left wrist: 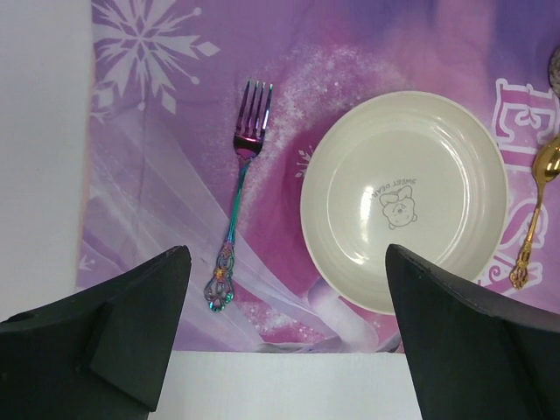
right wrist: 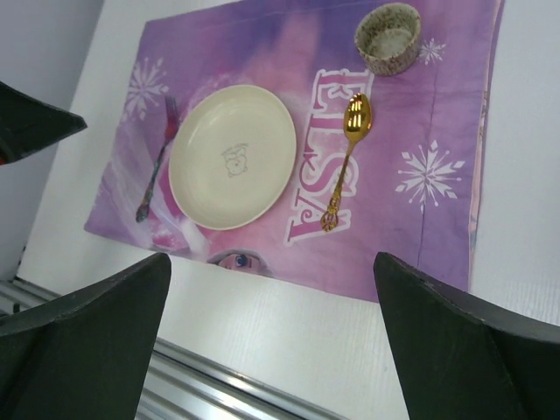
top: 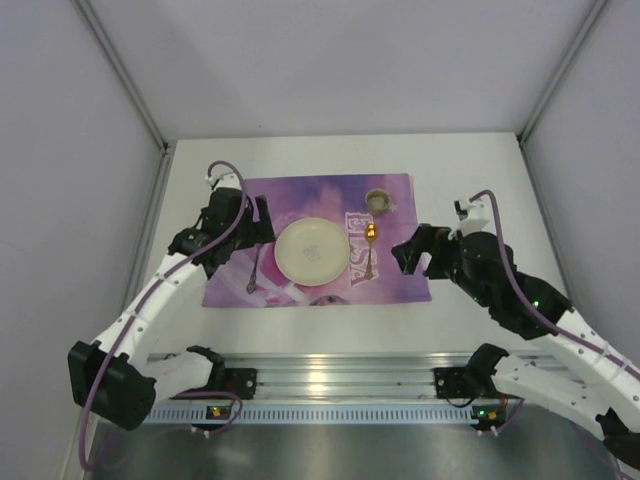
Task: Set the dinner table for one person
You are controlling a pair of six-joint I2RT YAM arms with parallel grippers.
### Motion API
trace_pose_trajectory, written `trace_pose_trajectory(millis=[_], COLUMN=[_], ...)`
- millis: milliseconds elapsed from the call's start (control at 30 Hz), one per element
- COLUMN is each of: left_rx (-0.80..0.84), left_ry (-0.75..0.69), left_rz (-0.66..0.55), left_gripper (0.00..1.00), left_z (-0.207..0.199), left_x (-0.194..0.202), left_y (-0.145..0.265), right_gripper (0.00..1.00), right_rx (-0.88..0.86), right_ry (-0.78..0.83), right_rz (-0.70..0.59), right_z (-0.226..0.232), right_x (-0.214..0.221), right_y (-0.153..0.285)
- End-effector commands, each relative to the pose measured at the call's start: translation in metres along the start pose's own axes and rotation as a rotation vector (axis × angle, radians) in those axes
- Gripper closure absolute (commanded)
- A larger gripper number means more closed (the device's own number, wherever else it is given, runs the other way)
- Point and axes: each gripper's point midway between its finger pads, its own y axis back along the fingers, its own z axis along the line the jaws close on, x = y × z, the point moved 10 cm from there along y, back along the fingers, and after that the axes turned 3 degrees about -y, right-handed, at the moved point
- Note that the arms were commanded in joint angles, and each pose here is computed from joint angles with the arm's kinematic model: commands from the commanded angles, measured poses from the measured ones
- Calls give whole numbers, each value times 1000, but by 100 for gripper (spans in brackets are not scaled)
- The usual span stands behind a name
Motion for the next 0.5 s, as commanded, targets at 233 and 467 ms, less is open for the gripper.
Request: trace_pose_trajectory(millis=[233,467], left_rx=[-61,-67], left_ry=[-5,-22], left_rz=[-146,-260], left_gripper=[2,4], left_z=[16,29], left_x=[-14,-12], left_y=[39,62], right_gripper=[0,0], right_rx=[-69,-92], right_ry=[-84,-93], right_rz=[-62,-116], right_z=[-5,-11], right_x=[-17,-24], right_y=[52,74])
